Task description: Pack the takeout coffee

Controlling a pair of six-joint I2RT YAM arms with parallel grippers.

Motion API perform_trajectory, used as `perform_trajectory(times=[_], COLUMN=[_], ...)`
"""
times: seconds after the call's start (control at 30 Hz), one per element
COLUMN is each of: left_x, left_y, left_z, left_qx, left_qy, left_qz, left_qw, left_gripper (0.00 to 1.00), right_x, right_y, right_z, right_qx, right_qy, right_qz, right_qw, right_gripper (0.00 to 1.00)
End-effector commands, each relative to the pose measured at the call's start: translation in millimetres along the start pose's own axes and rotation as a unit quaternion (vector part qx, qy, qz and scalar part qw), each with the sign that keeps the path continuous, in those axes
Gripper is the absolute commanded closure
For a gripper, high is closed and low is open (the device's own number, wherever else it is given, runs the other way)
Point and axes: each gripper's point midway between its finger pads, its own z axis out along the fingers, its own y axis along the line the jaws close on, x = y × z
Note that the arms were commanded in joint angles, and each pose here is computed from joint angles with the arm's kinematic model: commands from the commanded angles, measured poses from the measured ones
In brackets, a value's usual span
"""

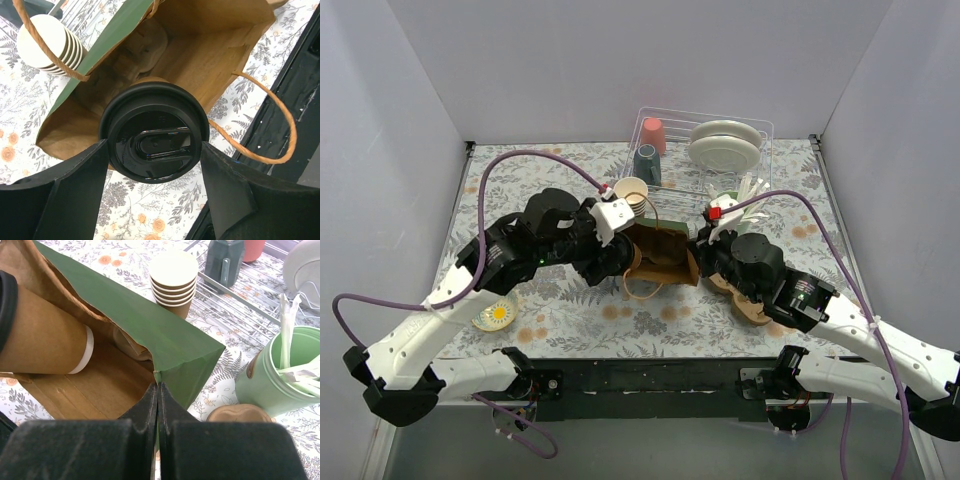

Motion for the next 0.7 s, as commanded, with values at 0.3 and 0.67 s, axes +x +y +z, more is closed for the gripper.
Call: perform_trajectory(times=[0.3,0.67], left_x=[1,-7], left_y=[10,6], left_z=[25,32], left_qx=[-0.034,-0.02], left_qy=[-0.014,-0.056], left_qz=[0.076,0.123], left_qw=[0.996,0.991], left_gripper=[1.0,1.0], right_x=[-21,-15], right_y=[24,25], right_z=[-5,2], right_qx=[-0.063,-0.067], right_qy=[-0.024,-0.017], right_qz=[0.024,-0.016], right_qw=[0.997,0.997], right_gripper=[0.99,0.99])
